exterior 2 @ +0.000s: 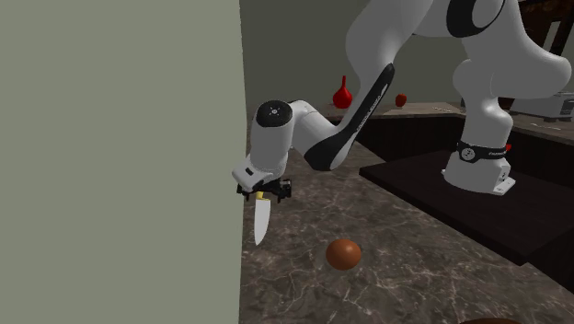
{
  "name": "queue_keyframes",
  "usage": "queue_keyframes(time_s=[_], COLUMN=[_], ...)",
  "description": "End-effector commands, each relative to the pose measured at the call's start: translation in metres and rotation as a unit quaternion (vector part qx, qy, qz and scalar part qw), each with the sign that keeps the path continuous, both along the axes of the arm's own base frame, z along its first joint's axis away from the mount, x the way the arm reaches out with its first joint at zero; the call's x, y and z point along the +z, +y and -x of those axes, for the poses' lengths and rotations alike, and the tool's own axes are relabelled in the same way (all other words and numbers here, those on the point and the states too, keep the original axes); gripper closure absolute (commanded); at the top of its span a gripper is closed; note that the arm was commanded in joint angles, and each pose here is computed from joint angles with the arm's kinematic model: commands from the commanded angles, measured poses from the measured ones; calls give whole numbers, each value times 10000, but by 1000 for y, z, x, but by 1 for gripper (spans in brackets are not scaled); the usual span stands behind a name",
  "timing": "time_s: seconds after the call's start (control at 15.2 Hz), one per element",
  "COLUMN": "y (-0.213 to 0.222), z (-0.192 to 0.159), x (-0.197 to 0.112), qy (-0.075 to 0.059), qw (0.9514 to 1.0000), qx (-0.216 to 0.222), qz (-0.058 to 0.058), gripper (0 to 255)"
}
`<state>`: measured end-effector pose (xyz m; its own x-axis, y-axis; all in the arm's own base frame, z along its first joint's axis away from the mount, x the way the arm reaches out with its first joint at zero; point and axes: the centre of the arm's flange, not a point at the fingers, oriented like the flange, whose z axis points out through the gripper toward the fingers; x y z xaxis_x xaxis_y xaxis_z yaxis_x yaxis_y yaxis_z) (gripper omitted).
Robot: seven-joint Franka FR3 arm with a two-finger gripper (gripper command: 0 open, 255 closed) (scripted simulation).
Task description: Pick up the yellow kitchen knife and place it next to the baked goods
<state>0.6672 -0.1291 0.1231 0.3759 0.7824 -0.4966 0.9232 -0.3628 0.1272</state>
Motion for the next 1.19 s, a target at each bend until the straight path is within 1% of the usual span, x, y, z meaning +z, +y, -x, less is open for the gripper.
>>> queue_keyframes(time_s=[0.0,0.59,1.12], y=[0,0,0], z=[0,0,0], x=[0,0,42], qy=[0,0,0], qw=[10000,10000,10000], qx=[0,0,0], qz=[0,0,0], gripper=[255,255,255])
